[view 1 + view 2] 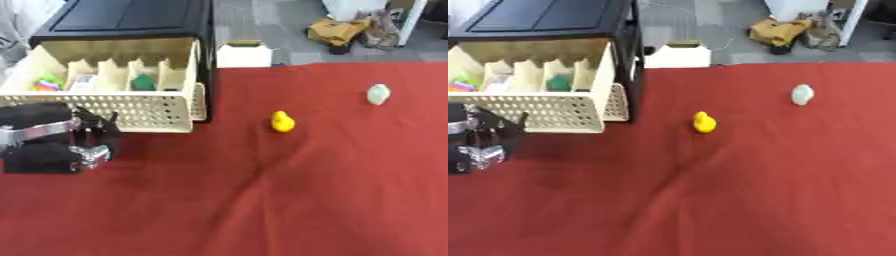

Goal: Pick up objects from table and place into drawer.

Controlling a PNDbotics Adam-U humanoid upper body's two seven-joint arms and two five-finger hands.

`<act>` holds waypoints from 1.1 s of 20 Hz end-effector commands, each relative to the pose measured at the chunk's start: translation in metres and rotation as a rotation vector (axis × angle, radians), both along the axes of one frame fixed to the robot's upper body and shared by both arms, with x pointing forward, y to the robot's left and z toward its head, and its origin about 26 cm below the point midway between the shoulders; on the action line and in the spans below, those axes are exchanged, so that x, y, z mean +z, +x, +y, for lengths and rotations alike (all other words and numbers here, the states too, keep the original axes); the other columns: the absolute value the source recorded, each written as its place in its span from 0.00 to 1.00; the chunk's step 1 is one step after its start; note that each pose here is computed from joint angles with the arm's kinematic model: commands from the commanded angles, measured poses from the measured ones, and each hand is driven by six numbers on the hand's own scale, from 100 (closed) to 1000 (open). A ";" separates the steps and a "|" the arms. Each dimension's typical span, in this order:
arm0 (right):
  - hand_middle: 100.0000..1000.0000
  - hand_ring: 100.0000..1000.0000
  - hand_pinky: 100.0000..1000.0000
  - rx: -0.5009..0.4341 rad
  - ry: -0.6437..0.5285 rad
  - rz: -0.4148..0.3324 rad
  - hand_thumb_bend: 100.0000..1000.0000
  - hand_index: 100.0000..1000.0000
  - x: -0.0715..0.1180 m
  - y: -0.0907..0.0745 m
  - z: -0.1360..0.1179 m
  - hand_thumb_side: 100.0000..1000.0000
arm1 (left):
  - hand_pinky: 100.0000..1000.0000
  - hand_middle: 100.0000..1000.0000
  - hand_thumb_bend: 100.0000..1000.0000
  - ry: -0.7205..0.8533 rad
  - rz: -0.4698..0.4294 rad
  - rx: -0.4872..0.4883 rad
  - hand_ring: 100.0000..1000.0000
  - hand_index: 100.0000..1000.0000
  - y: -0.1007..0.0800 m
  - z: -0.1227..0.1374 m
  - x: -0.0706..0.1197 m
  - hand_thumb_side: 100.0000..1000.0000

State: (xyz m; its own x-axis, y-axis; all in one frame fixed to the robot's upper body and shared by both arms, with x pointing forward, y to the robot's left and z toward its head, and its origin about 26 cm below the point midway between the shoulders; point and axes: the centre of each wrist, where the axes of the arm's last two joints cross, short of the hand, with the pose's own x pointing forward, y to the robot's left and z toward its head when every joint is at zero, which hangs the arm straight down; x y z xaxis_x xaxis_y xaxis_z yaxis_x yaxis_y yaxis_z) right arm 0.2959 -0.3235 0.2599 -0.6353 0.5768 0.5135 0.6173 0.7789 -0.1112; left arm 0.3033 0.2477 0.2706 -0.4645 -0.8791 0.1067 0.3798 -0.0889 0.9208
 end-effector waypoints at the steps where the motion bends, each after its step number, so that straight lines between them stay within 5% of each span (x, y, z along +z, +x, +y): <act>1: 0.52 0.69 0.63 -0.003 -0.008 -0.031 0.04 0.75 0.009 -0.004 -0.001 0.58 | 0.50 0.65 0.00 0.020 -0.031 0.036 0.59 0.89 0.003 0.004 0.010 1.00; 22: 0.52 0.69 0.64 -0.018 0.010 -0.032 0.04 0.75 0.007 -0.004 -0.002 0.58 | 0.53 0.74 0.00 0.030 -0.107 0.095 0.67 0.92 0.031 0.007 0.007 1.00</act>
State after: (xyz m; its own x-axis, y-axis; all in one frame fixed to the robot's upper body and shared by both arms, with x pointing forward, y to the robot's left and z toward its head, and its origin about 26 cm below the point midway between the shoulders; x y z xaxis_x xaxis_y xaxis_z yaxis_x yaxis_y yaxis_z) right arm 0.2958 -0.3243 0.2589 -0.6296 0.5743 0.5233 0.6269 0.7734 -0.0946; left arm 0.3307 0.2471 0.2714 -0.4194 -0.9058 0.0610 0.3114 -0.0804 0.9469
